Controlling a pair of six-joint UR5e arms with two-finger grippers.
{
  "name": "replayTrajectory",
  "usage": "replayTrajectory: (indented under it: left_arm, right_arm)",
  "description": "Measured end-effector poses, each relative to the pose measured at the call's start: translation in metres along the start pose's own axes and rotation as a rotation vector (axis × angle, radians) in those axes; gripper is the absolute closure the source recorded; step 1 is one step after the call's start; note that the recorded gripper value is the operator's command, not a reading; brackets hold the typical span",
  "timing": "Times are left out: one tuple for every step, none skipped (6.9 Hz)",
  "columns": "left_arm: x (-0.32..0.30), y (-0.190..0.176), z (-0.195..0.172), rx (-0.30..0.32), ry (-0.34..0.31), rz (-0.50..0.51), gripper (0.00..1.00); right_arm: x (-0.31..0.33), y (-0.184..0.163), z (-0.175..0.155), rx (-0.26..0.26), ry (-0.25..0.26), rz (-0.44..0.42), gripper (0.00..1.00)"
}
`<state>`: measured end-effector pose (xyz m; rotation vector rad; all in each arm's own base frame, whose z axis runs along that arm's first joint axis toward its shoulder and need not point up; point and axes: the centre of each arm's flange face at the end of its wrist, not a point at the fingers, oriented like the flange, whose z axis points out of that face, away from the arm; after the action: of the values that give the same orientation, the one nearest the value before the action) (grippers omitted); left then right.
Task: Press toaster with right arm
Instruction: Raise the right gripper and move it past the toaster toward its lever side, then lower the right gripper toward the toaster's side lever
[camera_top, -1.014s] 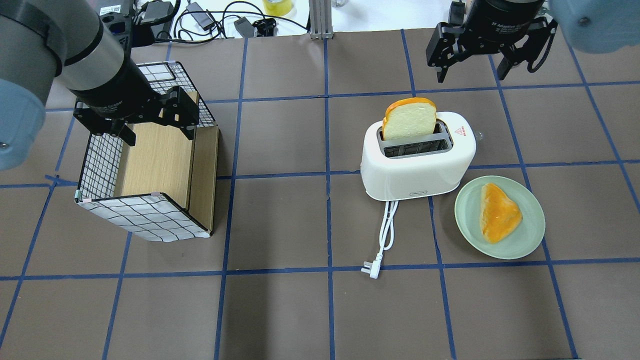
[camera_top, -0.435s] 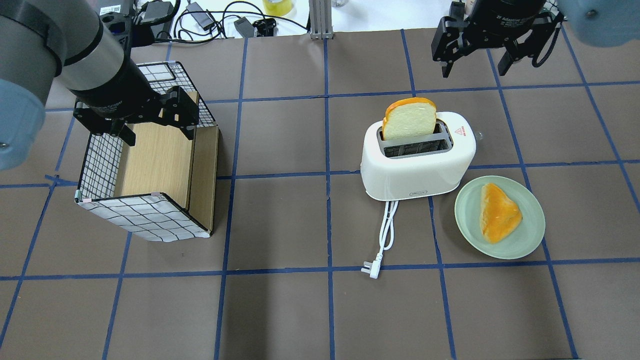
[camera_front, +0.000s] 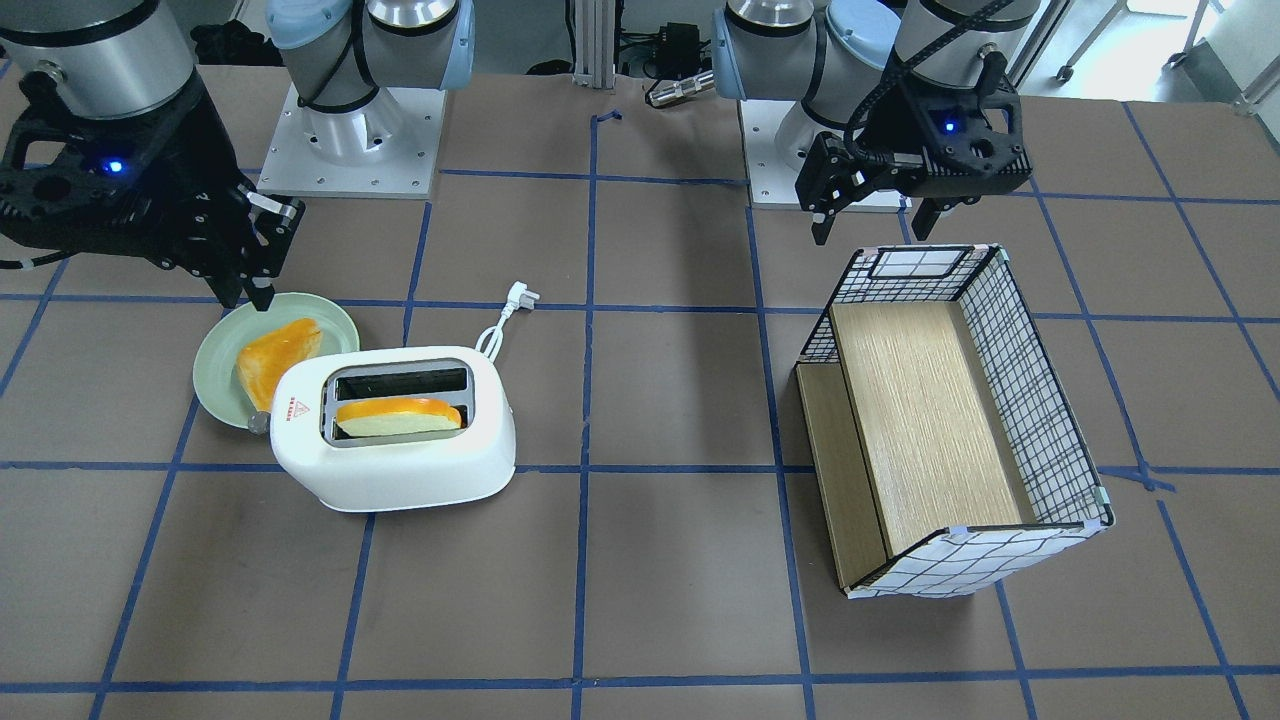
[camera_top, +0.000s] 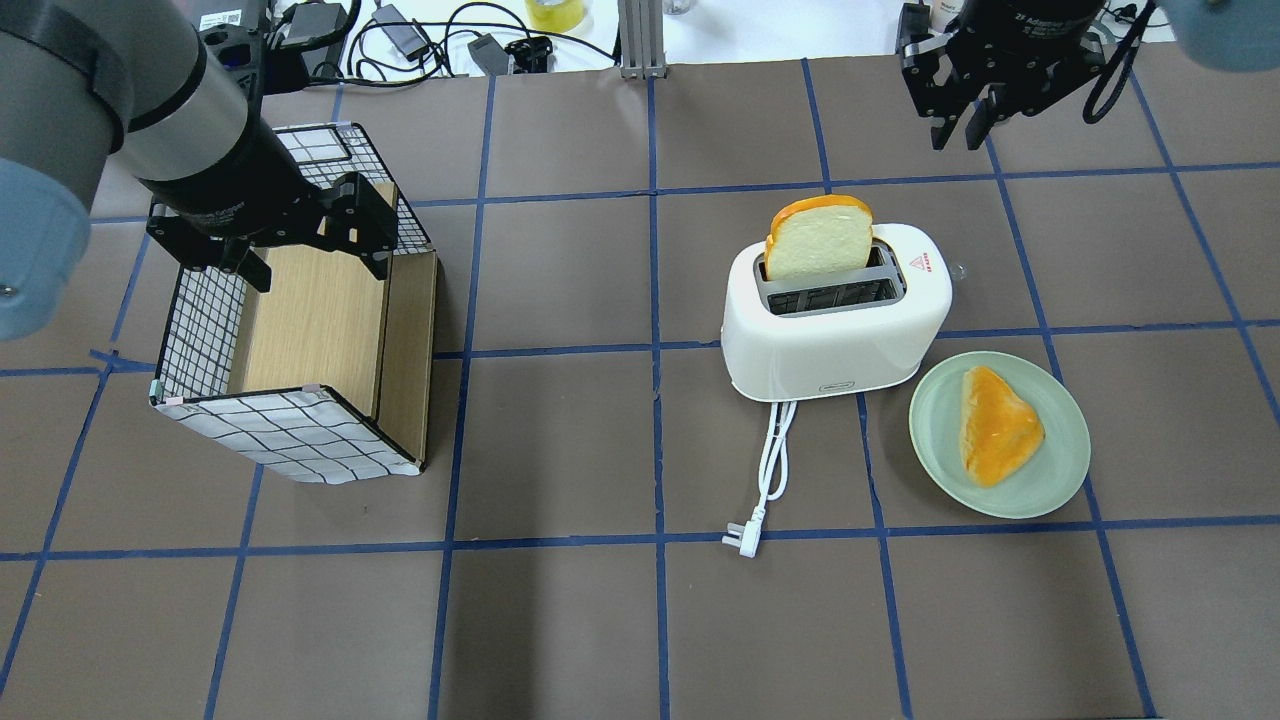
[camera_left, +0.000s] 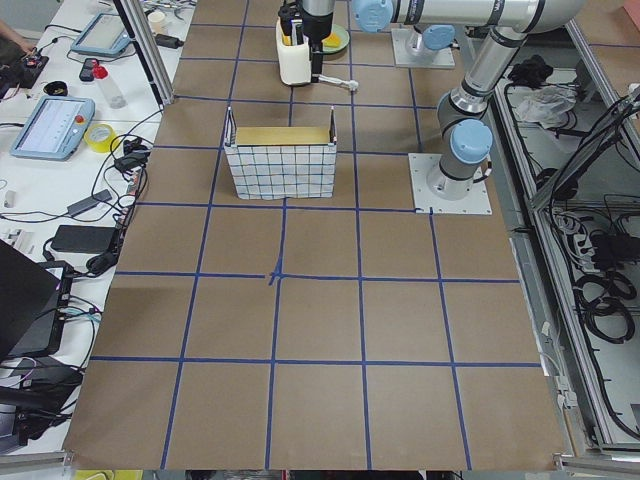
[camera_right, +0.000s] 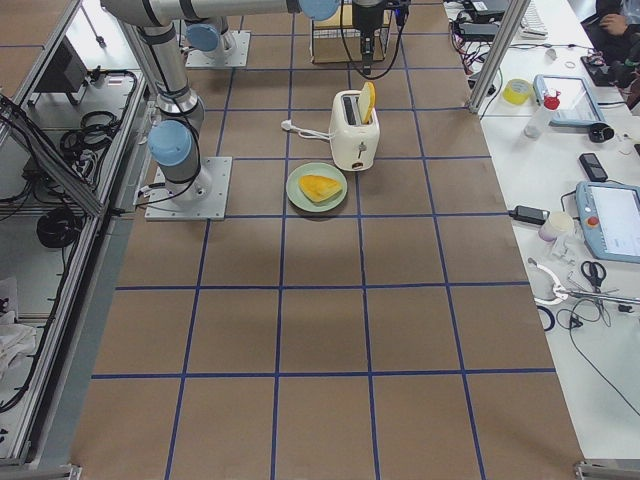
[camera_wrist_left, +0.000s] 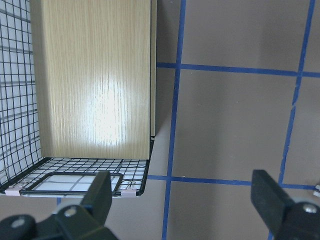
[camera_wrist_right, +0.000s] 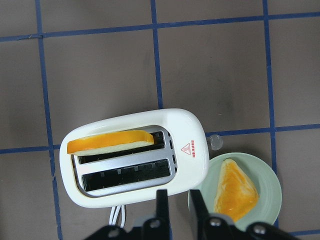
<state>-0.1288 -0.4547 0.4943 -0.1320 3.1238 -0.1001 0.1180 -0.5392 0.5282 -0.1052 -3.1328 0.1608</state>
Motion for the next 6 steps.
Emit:
replayTrajectory:
  left_arm:
    - [0.0, 0.0, 0.0, 0.0, 0.0, 0.0, 0.0]
    - [0.0, 0.0, 0.0, 0.0, 0.0, 0.0, 0.0]
    - [0.0, 0.0, 0.0, 0.0, 0.0, 0.0, 0.0]
    - [0.0, 0.0, 0.0, 0.0, 0.0, 0.0, 0.0]
    - [0.0, 0.0, 0.0, 0.0, 0.0, 0.0, 0.0]
    - [0.0, 0.0, 0.0, 0.0, 0.0, 0.0, 0.0]
  right_arm:
    - [0.013, -0.004, 0.0, -0.007, -0.017, 0.009, 1.0]
    - [0.032, -0.008, 0.002, -0.025, -0.026, 0.032, 1.0]
    - [0.056, -0.01, 0.005, -0.051, -0.031, 0.045, 1.0]
    - [0.086, -0.012, 0.01, -0.076, -0.059, 0.039, 1.0]
    - [0.115, -0.014, 0.017, -0.092, -0.119, 0.042, 1.0]
    - [0.137, -0.016, 0.03, -0.102, -0.196, 0.054, 1.0]
